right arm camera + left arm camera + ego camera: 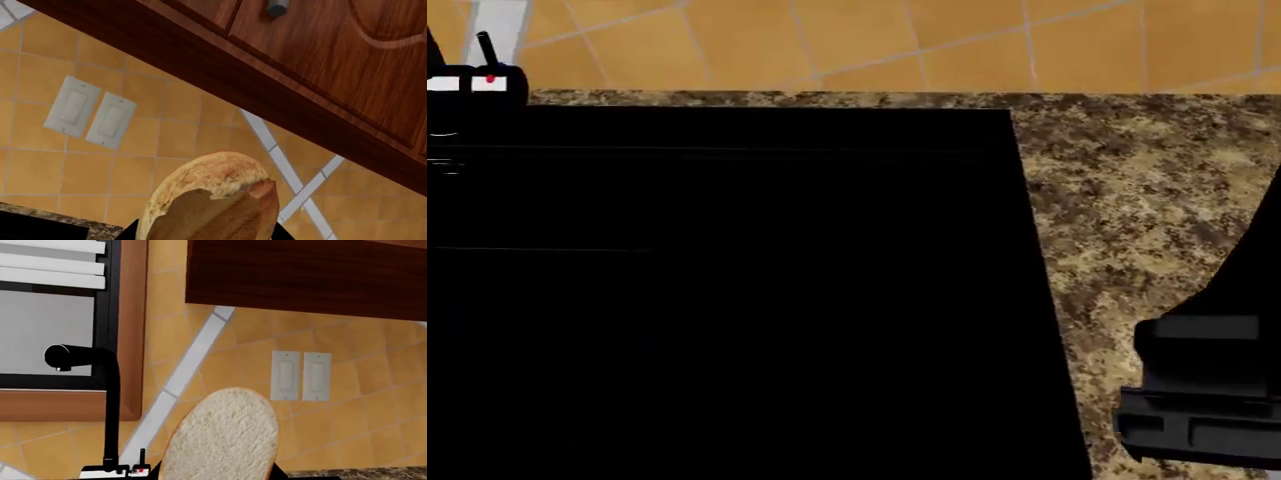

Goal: Place all breads on the cutting board.

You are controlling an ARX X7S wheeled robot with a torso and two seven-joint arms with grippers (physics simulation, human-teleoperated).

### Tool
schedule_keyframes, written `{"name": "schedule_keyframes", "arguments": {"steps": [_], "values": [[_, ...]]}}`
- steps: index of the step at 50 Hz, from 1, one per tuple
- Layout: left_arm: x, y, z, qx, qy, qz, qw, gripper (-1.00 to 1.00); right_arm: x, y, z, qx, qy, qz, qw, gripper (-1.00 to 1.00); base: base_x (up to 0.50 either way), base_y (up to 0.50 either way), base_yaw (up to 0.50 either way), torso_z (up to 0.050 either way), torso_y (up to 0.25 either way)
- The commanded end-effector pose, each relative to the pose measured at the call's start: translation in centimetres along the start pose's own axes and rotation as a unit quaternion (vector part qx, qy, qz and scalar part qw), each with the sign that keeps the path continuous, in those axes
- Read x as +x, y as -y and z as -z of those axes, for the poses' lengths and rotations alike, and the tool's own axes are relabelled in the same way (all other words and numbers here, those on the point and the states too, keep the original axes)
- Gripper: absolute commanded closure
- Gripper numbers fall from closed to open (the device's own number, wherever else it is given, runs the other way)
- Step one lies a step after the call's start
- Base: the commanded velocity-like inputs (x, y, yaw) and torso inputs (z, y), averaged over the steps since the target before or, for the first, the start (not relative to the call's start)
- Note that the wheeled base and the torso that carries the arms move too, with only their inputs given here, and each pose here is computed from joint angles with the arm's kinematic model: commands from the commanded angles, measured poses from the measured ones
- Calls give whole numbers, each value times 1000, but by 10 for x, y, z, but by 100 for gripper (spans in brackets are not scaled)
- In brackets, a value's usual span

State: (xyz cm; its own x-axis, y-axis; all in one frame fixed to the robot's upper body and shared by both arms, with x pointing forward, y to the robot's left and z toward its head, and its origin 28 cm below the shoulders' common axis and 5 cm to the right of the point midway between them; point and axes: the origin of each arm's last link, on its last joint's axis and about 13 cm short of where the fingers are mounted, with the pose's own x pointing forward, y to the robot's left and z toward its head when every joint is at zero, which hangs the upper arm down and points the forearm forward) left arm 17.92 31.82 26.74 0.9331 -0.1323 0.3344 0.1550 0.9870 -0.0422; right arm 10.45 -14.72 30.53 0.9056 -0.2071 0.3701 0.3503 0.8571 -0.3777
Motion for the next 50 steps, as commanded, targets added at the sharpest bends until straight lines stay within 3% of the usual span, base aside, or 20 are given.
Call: {"name": "schedule_keyframes", "arguments": {"steps": [1,50], "values": [[0,0,-2,-11,3,0,1000,100,0,1,3,-8,3,3,1000,100,0,500,0,0,0],[1,1,-2,-10,6,-1,1000,100,0,-1,5,-8,3,-1,1000,100,8,500,0,0,0]]}}
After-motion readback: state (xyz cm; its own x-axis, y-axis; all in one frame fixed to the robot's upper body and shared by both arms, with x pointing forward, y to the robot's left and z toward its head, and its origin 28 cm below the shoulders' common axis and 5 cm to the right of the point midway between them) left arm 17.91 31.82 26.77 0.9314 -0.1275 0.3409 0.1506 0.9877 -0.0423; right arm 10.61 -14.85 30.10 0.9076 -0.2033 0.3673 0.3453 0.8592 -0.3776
